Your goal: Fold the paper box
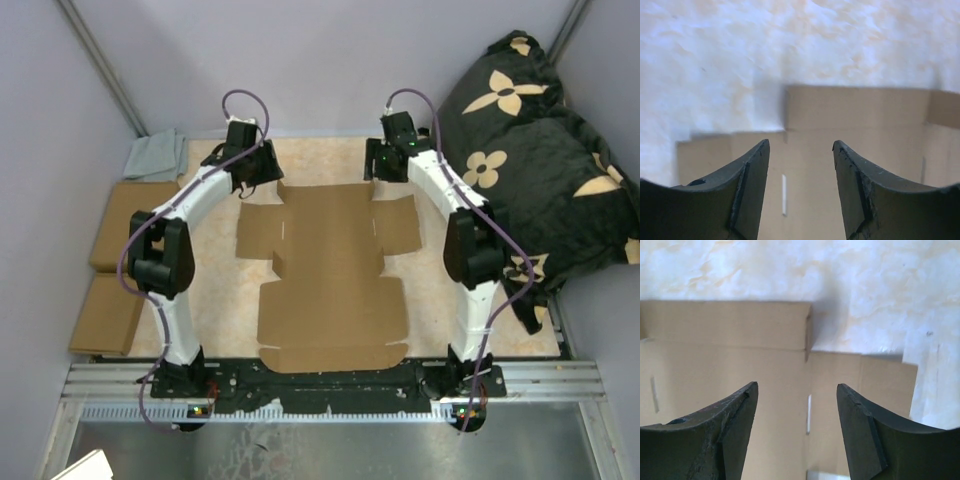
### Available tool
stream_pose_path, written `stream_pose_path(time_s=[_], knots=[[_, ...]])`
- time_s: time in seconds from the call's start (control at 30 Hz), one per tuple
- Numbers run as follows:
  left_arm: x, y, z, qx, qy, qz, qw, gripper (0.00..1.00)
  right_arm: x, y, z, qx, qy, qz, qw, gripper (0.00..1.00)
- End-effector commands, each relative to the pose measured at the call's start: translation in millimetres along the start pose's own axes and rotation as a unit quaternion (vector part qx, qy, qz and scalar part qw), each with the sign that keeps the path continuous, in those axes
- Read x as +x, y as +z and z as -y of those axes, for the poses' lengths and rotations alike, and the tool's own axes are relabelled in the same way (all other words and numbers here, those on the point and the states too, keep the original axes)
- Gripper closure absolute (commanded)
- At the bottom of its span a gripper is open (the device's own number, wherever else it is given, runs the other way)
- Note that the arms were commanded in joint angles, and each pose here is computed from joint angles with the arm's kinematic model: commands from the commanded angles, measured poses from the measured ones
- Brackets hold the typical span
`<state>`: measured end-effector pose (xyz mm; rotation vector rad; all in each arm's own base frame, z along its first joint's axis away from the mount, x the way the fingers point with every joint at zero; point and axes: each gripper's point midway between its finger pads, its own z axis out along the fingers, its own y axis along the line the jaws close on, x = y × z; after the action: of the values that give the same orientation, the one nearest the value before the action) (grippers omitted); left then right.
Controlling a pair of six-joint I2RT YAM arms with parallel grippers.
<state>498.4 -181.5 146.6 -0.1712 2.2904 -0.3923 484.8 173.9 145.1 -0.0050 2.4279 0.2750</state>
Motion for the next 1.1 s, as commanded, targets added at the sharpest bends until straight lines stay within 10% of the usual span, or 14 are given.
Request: stream_pose_path(time_s=[0.0, 0.73, 0.97, 1.07], knots=[[-14, 25, -26, -0.030, 0.017, -0.018, 0.999, 0.40, -10, 30, 12, 0.019, -0.027, -0.022, 0.999, 0.35], [21, 97, -28, -0.001, 0.045, -0.105, 0.993, 0.51, -12, 81, 9, 0.013, -0.046, -0.060, 0.997, 0.62], [19, 96, -18, 0.025, 0.045, -0.106, 0.993, 0.96, -6, 80, 8, 0.007, -0.050, -0.073, 0.996, 0.91], [10, 86, -9, 0.042, 0.048, -0.092, 0.994, 1.00, -13, 73, 7, 0.007, -0.050, -0.062, 0.997, 1.00]])
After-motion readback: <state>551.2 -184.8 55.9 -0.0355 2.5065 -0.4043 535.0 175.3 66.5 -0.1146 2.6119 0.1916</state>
